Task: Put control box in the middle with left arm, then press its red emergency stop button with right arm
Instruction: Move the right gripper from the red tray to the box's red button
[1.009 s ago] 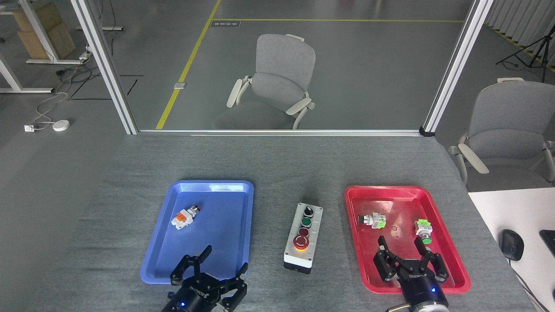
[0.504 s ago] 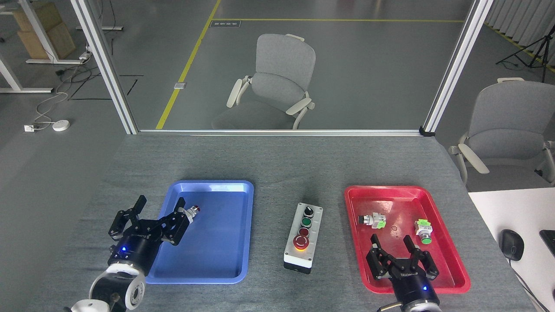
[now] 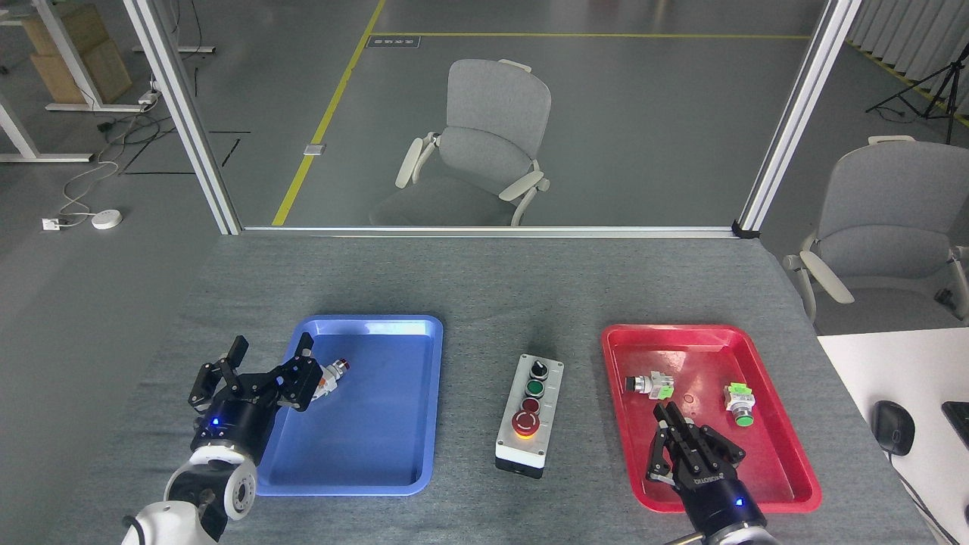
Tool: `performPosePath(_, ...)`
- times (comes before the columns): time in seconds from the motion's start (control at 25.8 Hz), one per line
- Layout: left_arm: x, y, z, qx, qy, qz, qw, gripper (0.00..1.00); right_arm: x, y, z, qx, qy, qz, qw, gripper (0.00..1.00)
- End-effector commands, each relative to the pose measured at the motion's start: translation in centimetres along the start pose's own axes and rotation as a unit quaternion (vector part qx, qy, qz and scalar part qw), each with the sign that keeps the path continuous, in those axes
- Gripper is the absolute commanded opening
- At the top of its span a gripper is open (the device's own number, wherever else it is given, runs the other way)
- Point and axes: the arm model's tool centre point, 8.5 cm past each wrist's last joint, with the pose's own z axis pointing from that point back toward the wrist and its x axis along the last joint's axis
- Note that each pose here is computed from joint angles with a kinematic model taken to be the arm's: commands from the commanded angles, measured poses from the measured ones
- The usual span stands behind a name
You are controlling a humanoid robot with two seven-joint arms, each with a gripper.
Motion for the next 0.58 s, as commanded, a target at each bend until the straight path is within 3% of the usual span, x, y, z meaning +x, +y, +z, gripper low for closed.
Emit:
performPosePath(0.0,-0.1,-0.3,-0.1,-0.004,0.002,0.0,1.0,0.99,1.1,-0.2,-0.3,-0.003,-0.02,0.019,1.0,0.0)
performPosePath(0.35,-0.3,-0.5,0.0,-0.006,0.004,0.001,1.0,0.99,7.3,-1.7,-4.4,-0.014,-0.072,0.058,0.996,0.0)
performPosePath(0.54,0.1,-0.9,0.4,-0.005,0.002,0.006,1.0,0.99,11.8,-0.8,-5.6,0.004,-0.106,0.053,0.993,0.0)
